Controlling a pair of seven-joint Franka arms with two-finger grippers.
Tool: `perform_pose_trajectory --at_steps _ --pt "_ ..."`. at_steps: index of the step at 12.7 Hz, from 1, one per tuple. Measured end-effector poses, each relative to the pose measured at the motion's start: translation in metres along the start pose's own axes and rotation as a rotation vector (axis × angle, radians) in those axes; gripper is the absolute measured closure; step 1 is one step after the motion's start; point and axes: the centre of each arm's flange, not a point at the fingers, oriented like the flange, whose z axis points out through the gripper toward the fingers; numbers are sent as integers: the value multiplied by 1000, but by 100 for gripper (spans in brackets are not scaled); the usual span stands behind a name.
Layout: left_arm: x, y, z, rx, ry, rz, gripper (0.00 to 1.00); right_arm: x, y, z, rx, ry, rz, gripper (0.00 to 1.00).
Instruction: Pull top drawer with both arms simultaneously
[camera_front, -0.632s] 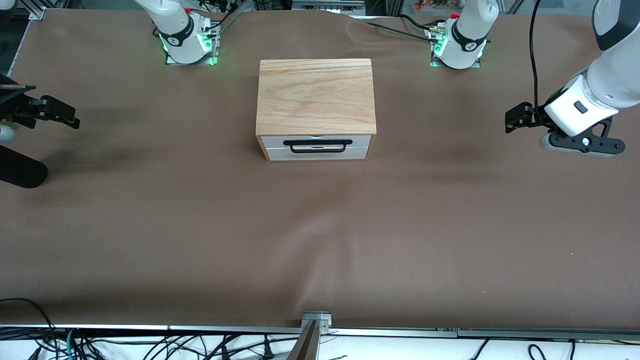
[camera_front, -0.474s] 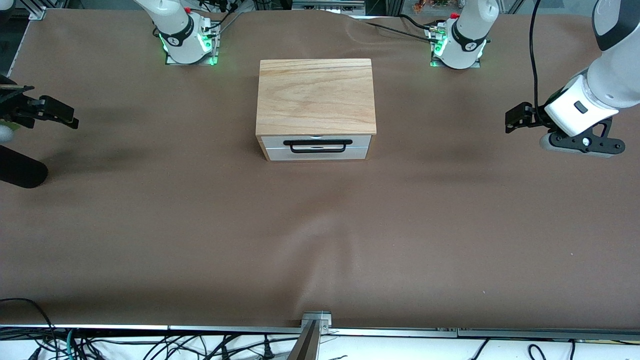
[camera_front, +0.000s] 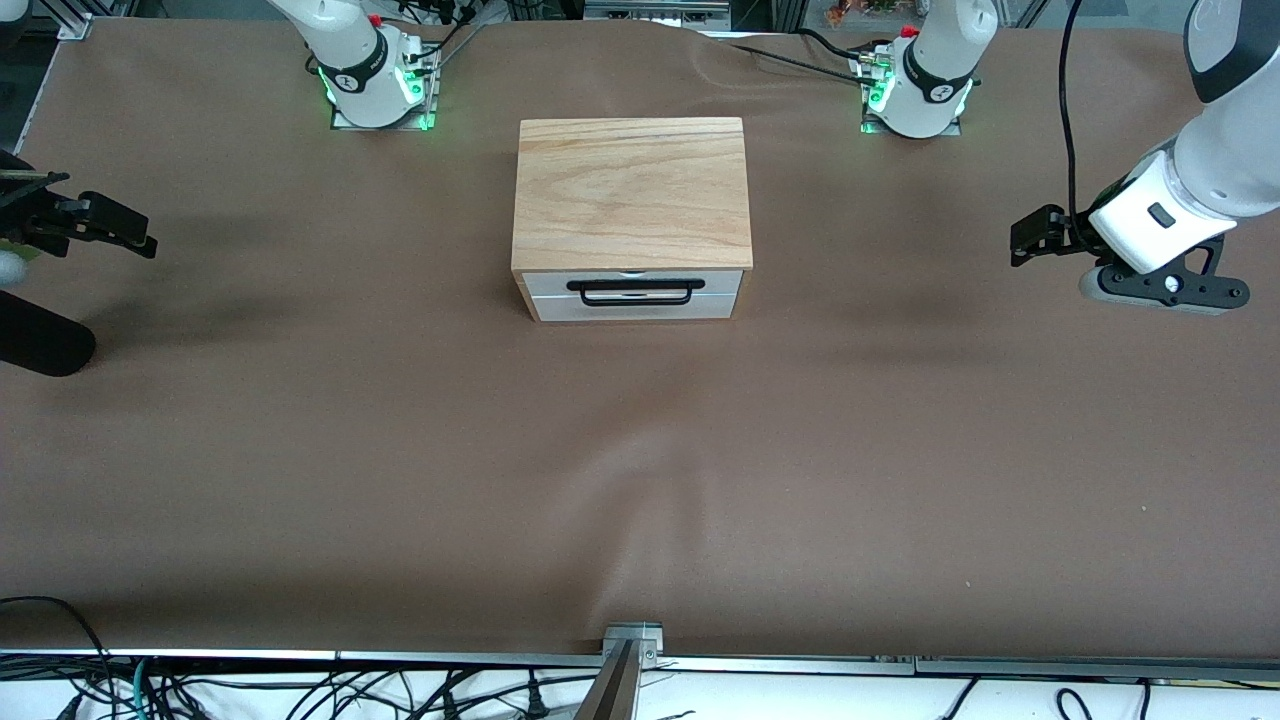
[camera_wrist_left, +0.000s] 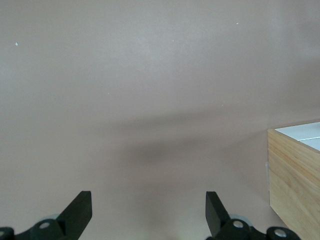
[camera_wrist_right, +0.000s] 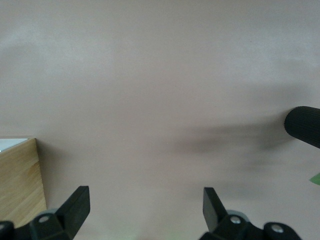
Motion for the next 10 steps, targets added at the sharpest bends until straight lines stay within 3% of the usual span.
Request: perform_pose_trajectory --at_steps 10 --pt "0 -2 3 0 -6 -3 0 2 0 3 0 -5 0 0"
